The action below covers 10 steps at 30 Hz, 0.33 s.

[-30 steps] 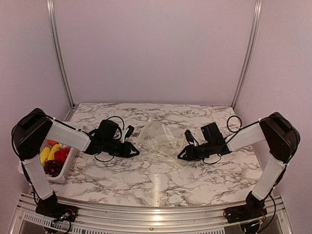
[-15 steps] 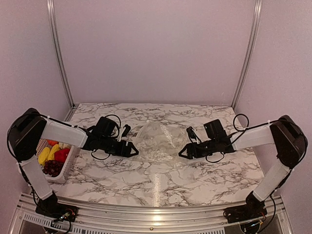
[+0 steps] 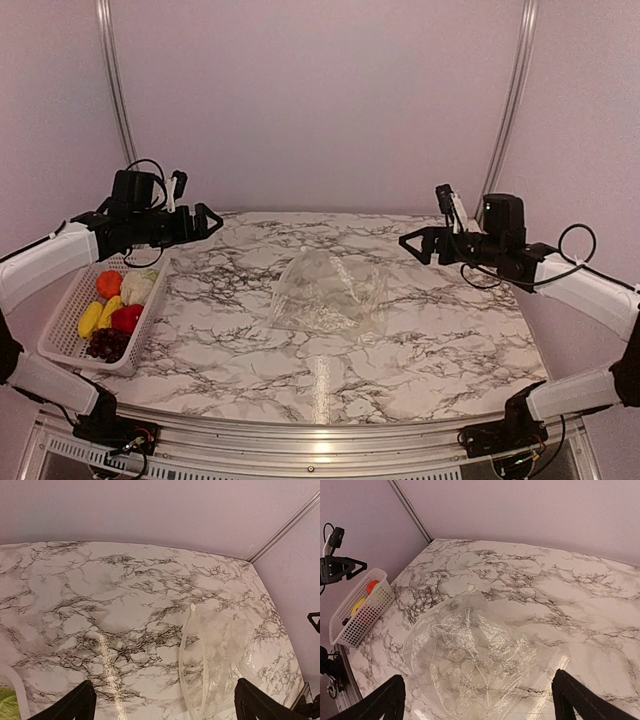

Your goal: Open the zip-top bag and remove the fake food

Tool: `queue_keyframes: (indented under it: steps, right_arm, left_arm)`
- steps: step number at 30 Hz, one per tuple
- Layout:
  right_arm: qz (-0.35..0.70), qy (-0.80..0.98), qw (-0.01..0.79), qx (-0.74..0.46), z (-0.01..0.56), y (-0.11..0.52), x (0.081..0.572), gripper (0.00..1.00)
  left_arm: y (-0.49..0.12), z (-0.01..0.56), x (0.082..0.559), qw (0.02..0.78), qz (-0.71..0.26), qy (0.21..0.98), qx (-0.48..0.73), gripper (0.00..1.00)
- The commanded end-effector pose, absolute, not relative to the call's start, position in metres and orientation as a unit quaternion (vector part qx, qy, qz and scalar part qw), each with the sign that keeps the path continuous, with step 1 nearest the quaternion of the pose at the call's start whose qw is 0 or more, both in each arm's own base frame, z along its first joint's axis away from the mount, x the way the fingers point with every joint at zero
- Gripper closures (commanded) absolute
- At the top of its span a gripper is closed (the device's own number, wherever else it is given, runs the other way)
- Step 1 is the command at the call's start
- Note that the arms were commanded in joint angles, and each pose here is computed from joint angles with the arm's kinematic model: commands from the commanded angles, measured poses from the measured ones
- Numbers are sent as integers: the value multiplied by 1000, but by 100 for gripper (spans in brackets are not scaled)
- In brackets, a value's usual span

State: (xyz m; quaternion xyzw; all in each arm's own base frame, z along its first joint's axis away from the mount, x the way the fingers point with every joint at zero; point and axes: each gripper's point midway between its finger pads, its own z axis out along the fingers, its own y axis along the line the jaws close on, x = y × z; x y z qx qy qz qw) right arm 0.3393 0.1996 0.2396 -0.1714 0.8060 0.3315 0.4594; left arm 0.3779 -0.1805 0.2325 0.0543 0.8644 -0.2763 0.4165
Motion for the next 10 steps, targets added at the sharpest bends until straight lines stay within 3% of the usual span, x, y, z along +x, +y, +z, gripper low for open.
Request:
queue_keyframes:
  steps: [1, 10]
  right_arm:
    - [306, 801, 488, -161, 254, 183, 345, 1]
    - [334, 790, 491, -155, 232, 183, 328, 1]
  left_arm:
    - [-132, 236, 366, 424, -195, 884, 6, 1]
    - [-89, 212, 339, 425, -143, 892, -59, 1]
